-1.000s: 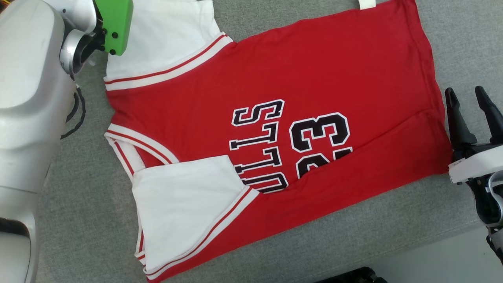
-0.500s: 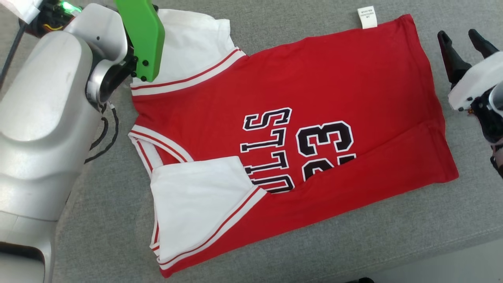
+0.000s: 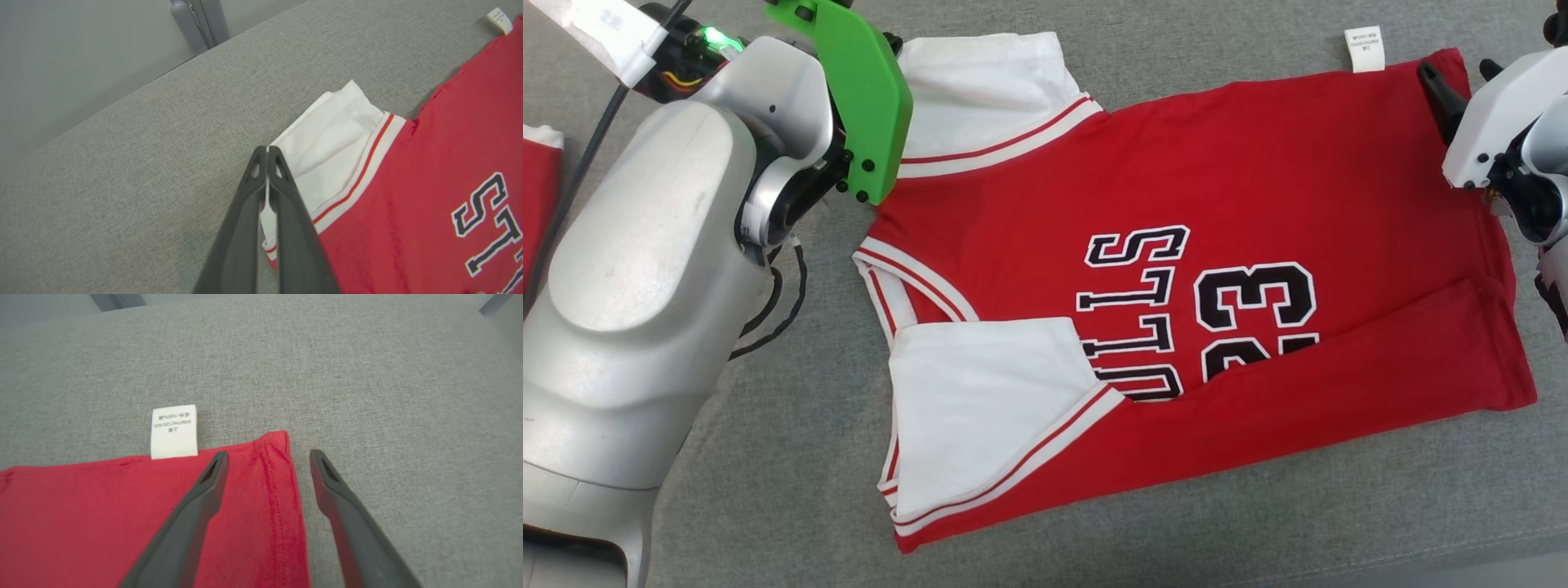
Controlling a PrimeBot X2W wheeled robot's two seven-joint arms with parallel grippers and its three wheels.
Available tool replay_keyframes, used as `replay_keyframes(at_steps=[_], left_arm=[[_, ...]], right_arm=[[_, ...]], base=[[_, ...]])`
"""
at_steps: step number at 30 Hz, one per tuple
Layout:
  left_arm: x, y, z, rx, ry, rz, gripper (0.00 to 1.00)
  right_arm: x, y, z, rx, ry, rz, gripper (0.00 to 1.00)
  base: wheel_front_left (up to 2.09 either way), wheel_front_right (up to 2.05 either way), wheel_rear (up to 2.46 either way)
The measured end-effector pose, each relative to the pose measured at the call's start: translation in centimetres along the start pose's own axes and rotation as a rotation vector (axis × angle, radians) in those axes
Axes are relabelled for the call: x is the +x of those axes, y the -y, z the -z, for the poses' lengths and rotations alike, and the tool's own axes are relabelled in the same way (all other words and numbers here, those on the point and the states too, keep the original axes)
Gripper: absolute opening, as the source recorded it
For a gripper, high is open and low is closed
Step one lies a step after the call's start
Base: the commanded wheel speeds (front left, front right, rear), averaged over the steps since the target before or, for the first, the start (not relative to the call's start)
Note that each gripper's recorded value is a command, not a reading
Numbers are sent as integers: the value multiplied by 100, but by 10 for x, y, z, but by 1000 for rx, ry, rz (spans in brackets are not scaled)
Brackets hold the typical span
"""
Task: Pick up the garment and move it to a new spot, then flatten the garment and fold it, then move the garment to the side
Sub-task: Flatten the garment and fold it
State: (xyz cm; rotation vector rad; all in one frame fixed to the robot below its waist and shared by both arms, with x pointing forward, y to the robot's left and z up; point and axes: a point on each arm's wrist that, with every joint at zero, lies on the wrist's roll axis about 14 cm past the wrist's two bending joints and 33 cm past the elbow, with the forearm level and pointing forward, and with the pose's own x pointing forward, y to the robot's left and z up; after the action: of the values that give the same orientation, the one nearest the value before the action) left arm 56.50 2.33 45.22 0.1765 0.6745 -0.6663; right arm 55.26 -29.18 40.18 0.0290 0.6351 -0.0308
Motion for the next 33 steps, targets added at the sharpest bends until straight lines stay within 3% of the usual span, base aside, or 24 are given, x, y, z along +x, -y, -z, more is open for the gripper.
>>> replay_keyframes(at_steps=[16,18,19,20,21,26,28,30,32,33], left_arm=[[-8,-1,5,-7,-4,-8,0],[-9,-1,6,-11,-6,-7,0],[-9,-1,7,-15,-10,-8,0],[-9,-2,9,-21,-17,-9,0],[-9,-3,10,-22,-20,-10,0],[-8,-6,14,-28,-24,-16,0],[-8,-8,15,-30,-24,-18,0],[-8,-8,17,-32,-27,-19,0],[-8,-9,17,-32,-26,-20,0],[-7,-9,17,-32,-26,-20,0]], right_arm=[[11,-12,-6,21,4,-27,98],[11,-11,-8,17,11,-23,60],[12,-11,-9,17,13,-22,45],[12,-10,-7,13,7,-19,38],[13,-9,-5,11,-2,-16,36],[15,-2,-1,8,-18,5,56],[17,-2,0,7,-22,9,55],[19,-1,2,4,-26,13,43],[20,0,2,1,-26,18,25],[20,0,0,0,-23,18,0]], base=[[0,0,0],[0,0,0],[0,0,0],[0,0,0],[0,0,0],[0,0,0],[0,0,0],[0,0,0],[0,0,0],[0,0,0]])
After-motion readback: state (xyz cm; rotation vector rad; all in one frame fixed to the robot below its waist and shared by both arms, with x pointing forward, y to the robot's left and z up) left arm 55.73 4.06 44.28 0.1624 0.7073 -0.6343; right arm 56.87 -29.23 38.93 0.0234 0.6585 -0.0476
